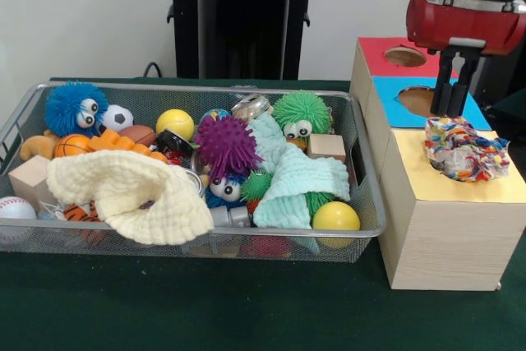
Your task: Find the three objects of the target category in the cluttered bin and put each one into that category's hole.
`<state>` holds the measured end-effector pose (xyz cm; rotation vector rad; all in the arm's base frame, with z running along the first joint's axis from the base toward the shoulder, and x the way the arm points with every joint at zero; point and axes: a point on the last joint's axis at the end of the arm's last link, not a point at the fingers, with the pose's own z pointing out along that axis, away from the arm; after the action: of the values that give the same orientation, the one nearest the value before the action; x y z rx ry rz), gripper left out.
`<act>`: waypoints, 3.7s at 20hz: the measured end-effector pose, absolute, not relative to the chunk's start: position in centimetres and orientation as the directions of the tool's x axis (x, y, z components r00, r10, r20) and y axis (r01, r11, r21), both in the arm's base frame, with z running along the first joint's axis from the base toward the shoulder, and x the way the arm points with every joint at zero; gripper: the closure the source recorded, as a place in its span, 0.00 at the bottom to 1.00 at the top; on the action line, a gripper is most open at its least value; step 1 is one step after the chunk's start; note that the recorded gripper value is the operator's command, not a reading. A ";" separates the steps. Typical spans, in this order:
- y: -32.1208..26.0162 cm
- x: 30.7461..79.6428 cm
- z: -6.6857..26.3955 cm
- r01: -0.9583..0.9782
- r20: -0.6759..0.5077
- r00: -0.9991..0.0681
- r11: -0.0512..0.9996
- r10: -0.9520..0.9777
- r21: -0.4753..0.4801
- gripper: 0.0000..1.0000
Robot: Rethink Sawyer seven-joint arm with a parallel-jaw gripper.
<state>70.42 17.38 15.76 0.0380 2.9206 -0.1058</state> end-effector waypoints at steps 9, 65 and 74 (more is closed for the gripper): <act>17.8 69.3 14.4 0.034 -0.186 -0.982 0.997 0.022 -0.063 1.00; 21.1 69.0 9.5 0.019 -0.264 -0.964 0.997 0.000 -0.070 1.00; 20.2 68.4 5.0 -0.012 -0.281 -0.958 0.992 -0.047 -0.123 1.00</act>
<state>68.40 20.20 5.03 -0.0431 2.8482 -0.1736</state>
